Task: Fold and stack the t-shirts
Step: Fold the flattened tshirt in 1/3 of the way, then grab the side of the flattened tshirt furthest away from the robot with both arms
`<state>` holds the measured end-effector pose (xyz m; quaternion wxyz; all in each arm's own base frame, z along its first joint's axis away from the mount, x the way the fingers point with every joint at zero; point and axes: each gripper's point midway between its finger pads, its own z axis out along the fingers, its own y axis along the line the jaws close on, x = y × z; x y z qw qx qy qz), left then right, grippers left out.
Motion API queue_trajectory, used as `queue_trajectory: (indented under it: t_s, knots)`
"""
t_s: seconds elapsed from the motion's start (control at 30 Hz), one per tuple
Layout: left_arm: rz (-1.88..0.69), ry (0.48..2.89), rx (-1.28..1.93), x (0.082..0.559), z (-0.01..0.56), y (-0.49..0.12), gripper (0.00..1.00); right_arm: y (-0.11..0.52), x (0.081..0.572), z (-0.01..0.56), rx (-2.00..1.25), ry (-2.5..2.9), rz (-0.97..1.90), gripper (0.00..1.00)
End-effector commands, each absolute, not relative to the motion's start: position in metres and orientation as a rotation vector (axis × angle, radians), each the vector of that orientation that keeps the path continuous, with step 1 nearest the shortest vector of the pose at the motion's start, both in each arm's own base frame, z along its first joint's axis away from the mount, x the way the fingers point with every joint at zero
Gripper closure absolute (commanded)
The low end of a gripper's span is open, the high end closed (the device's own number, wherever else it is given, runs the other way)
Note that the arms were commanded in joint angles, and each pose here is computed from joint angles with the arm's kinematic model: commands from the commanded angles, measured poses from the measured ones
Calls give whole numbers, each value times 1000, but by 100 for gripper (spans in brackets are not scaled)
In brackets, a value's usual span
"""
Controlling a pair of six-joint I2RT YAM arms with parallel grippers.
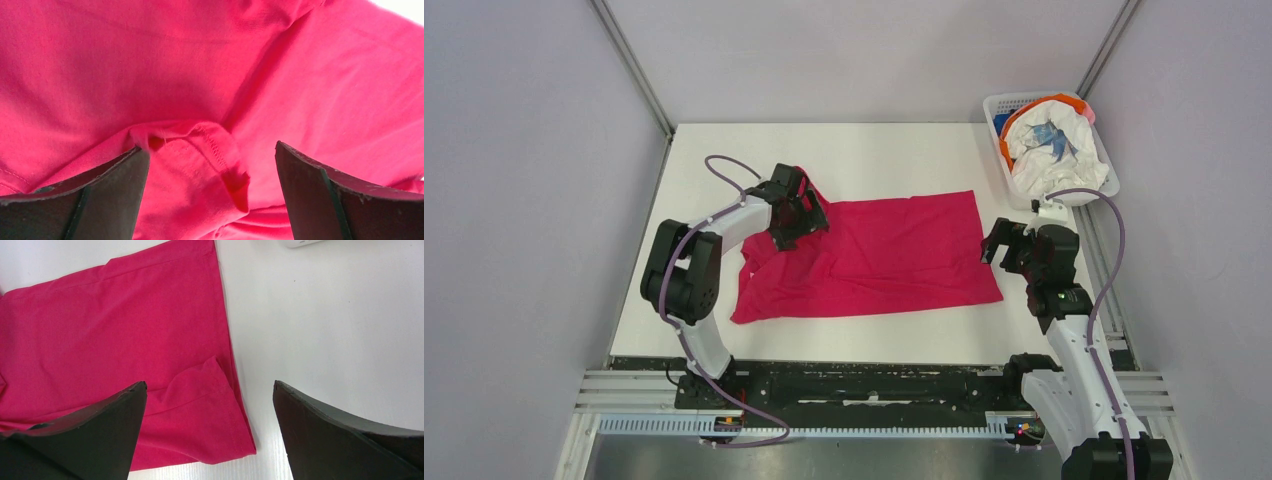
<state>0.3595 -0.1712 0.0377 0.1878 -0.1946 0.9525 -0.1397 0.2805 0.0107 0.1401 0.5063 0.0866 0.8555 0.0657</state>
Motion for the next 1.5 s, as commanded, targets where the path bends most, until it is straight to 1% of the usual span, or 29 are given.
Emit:
queue_trajectory:
  t_s: [0.0, 0.13, 0.2, 0.33, 0.47, 0.67, 0.87, 0.97, 1.03, 1.1, 1.17, 1.27, 1.37, 1.4, 1.47]
  knots:
    - [-335, 2547, -507, 405, 64, -166, 0, 3, 286, 142, 219, 2038, 115, 2]
    - [-194, 2570, -519, 421, 59, -147, 0, -4, 287, 142, 247, 2037, 75, 2]
    - [-166, 2578, -515, 428, 59, -142, 0, -5, 289, 143, 249, 2040, 69, 2]
    - [-191, 2547, -471, 444, 79, -142, 0, -2, 294, 145, 246, 2041, 87, 2]
    - [-232, 2514, -371, 449, 106, -147, 0, 6, 304, 152, 221, 2025, 143, 2]
    - [-131, 2448, -392, 467, 128, -130, 0, 18, 323, 164, 199, 1964, 228, 2]
    - [-76, 2398, -477, 518, 126, -112, 0, 20, 360, 169, 188, 1967, 239, 2]
    - [-52, 2384, -484, 546, 120, -103, 0, 19, 381, 158, 193, 2009, 225, 2]
    - [-91, 2397, -467, 563, 107, -107, 5, 18, 396, 154, 191, 2025, 209, 2]
    - [-129, 2402, -445, 576, 100, -112, 11, 14, 413, 155, 202, 2017, 178, 2]
    - [-145, 2407, -439, 586, 92, -114, 14, 8, 432, 155, 212, 1998, 141, 2]
    - [-172, 2417, -467, 592, 83, -114, 19, 7, 463, 145, 209, 2020, 131, 2]
    - [-202, 2426, -495, 594, 73, -114, 30, 1, 492, 134, 225, 2043, 93, 4]
    - [-211, 2431, -505, 594, 70, -114, 35, 12, 500, 129, 203, 2054, 103, 4]
    - [-237, 2455, -509, 591, 62, -118, 39, 12, 513, 120, 224, 2065, 91, 4]
